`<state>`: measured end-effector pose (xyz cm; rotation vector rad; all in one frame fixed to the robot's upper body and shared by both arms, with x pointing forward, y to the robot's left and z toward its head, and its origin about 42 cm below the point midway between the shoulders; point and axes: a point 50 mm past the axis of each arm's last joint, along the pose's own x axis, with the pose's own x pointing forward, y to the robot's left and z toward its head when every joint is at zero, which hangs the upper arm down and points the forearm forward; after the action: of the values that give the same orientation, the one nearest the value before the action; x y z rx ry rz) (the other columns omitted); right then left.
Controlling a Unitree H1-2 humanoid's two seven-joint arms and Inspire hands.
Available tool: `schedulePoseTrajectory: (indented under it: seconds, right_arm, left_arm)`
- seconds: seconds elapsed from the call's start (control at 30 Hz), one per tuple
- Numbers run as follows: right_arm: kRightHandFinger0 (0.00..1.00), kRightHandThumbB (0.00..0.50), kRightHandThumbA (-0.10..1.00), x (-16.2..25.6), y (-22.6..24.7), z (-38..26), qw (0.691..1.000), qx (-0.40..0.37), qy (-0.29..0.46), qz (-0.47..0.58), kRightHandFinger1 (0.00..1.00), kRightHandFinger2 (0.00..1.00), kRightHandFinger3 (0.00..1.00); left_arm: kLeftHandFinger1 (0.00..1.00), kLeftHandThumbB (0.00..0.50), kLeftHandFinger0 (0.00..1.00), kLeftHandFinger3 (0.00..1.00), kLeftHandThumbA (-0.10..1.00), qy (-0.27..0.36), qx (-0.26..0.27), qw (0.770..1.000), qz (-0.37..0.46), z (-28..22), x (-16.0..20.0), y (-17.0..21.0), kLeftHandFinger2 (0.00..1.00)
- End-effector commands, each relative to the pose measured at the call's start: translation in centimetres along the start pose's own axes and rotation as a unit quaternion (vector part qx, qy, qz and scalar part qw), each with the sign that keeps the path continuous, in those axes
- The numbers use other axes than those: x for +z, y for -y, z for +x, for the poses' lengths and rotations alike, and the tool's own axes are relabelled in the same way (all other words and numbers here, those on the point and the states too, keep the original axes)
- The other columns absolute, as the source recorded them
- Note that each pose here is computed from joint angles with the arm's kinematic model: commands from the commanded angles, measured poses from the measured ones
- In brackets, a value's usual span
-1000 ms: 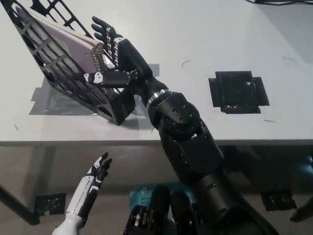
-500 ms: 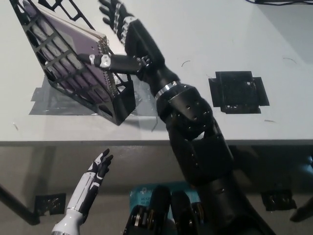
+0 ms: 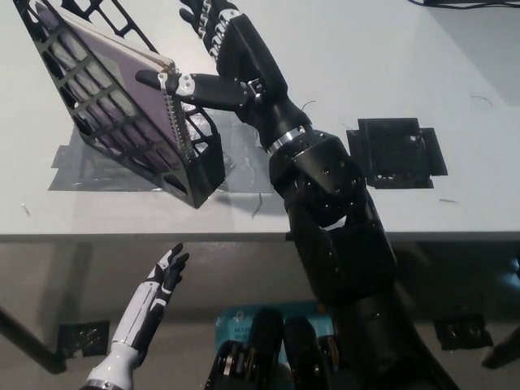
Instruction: A shelf with a book inside it is placed on the center of the desk infront of the robot. The robot uses its right hand to grab the book, take it out and hand it to a person.
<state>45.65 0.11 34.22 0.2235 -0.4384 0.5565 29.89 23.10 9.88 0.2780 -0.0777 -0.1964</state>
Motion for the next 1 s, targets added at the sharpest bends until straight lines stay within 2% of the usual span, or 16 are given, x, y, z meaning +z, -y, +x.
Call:
schedulePoseTrajectory:
  seconds: [0.0,0.13,0.23,0.37,0.43,0.6,0.73,0.8,0.9,0.97]
  right_arm:
    - [1.0,0.355,1.0,-0.1,-1.8,0.9,0.999,0.026,-0.002,0.019,1.0,1.0,1.0]
    - [1.0,0.364,1.0,-1.7,-2.3,0.8,0.999,0.033,-0.025,0.031,1.0,1.0,1.0]
    - [1.0,0.336,1.0,-2.9,-2.7,0.7,0.996,0.044,-0.053,0.049,1.0,1.0,1.0]
    - [1.0,0.362,1.0,-3.3,-3.2,0.7,0.995,0.053,-0.059,0.054,1.0,1.0,1.0]
    - [1.0,0.356,1.0,-3.5,-3.4,0.8,0.995,0.056,-0.06,0.053,1.0,1.0,1.0]
    - [1.0,0.366,1.0,-4.1,-3.7,0.8,0.993,0.066,-0.075,0.063,1.0,1.0,1.0]
    - [1.0,0.337,1.0,-4.0,-4.1,0.9,0.992,0.074,-0.072,0.068,1.0,1.0,1.0]
    - [1.0,0.34,1.0,-3.9,-4.2,1.1,0.992,0.081,-0.073,0.067,1.0,1.0,1.0]
    - [1.0,0.335,1.0,-4.2,-4.3,1.1,0.991,0.09,-0.081,0.059,1.0,1.0,1.0]
    - [1.0,0.335,1.0,-4.5,-4.4,1.0,0.99,0.093,-0.086,0.059,1.0,1.0,1.0]
  left_arm:
    - [1.0,0.295,1.0,1.0,1.0,0.022,-0.004,1.0,0.01,0.3,0.8,-0.8,1.0]
    - [1.0,0.305,1.0,1.0,1.0,0.021,-0.005,1.0,0.01,0.4,0.9,-0.8,1.0]
    - [1.0,0.316,1.0,1.0,1.0,0.021,-0.006,1.0,0.017,0.5,1.0,-0.9,1.0]
    - [1.0,0.318,1.0,1.0,1.0,0.02,-0.006,1.0,0.012,0.5,0.9,-0.9,1.0]
    - [1.0,0.329,1.0,1.0,1.0,0.017,-0.005,1.0,0.009,0.6,0.9,-0.8,1.0]
    - [1.0,0.322,1.0,1.0,1.0,0.019,-0.011,1.0,0.003,0.7,1.1,-0.8,1.0]
    - [1.0,0.305,1.0,1.0,1.0,0.019,-0.012,1.0,0.005,0.8,1.1,-0.8,1.0]
    - [1.0,0.3,1.0,1.0,1.0,0.02,-0.013,1.0,0.007,0.9,1.1,-0.8,1.0]
    - [1.0,0.319,1.0,1.0,1.0,0.017,-0.013,1.0,0.005,0.9,1.2,-0.7,1.0]
    - [1.0,0.313,1.0,1.0,1.0,0.016,-0.014,1.0,0.006,0.9,1.3,-0.7,1.0]
